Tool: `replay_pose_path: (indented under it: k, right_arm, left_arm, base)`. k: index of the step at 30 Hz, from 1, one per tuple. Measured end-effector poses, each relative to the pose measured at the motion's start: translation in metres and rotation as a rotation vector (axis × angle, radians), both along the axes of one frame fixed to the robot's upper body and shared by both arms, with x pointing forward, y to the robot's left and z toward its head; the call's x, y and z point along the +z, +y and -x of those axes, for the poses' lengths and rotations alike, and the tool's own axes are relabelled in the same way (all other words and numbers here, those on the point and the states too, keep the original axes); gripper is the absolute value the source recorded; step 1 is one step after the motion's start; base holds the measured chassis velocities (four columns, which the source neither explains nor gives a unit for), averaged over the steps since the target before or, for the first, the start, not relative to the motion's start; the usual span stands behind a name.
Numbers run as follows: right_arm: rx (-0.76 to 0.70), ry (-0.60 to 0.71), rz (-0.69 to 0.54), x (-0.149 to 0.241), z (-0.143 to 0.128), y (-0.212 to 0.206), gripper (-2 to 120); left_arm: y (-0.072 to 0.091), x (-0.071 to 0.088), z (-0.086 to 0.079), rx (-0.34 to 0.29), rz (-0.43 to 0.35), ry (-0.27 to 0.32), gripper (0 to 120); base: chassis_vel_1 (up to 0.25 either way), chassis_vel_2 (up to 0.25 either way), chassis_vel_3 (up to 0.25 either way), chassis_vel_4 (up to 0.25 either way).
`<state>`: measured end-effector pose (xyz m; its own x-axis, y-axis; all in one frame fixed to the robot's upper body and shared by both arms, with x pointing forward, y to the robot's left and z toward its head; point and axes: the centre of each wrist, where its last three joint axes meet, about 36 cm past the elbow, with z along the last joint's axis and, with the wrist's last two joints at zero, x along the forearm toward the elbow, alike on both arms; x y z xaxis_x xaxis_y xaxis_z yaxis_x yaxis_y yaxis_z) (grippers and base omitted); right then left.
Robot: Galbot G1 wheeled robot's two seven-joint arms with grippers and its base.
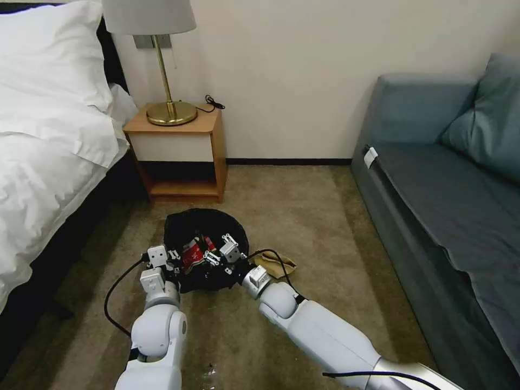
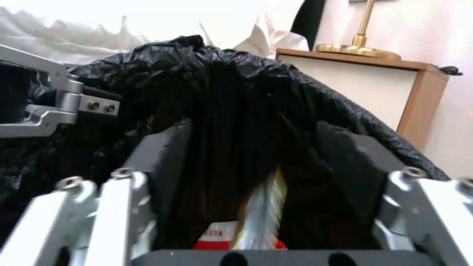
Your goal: Pick up the trash bin, then pick up the garbage on the floor and place it into the trash bin.
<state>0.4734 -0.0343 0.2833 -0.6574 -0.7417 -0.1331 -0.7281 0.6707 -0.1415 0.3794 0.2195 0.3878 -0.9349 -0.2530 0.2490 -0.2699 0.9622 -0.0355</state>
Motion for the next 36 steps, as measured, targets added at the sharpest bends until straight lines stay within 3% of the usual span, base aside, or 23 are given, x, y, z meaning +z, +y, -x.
replay_pose_path:
  k: [2,4,8,19,26,28,36]
  right_arm:
    - [0.000,0.000,0.000,0.000,0.000,0.000,75]
    - [-0.009,-0.002,-0.005,0.002,-0.003,-0.002,88]
    - [-0.045,-0.022,-0.040,0.021,-0.018,-0.006,99]
    - [-0.225,-0.033,-0.085,0.053,-0.061,-0.043,100]
    - [-0.289,0.062,0.040,0.026,-0.086,-0.090,100]
    - [-0.262,0.157,0.078,0.011,-0.090,-0.108,100]
    - [-0.147,0.332,0.181,-0.033,-0.092,-0.138,100]
  left_arm:
    - [0.000,0.000,0.000,0.000,0.000,0.000,3]
    - [0.000,-0.001,0.000,0.000,0.000,0.002,3]
    - [0.003,-0.002,0.000,0.006,-0.003,0.005,3]
    - [0.021,0.001,0.002,0.044,-0.005,-0.001,3]
    - [0.038,0.008,0.005,0.075,-0.002,-0.015,3]
    - [0.044,0.010,0.006,0.085,-0.001,-0.016,3]
    - [0.042,0.011,0.005,0.081,0.003,-0.016,3]
  base:
    - [0.000,0.000,0.000,0.000]
    - [0.000,0.000,0.000,0.000]
    - [0.000,0.000,0.000,0.000]
    - [0.000,0.000,0.000,0.000]
    - [0.000,0.000,0.000,0.000]
    - [0.000,0.000,0.000,0.000]
    - [0.000,0.000,0.000,0.000]
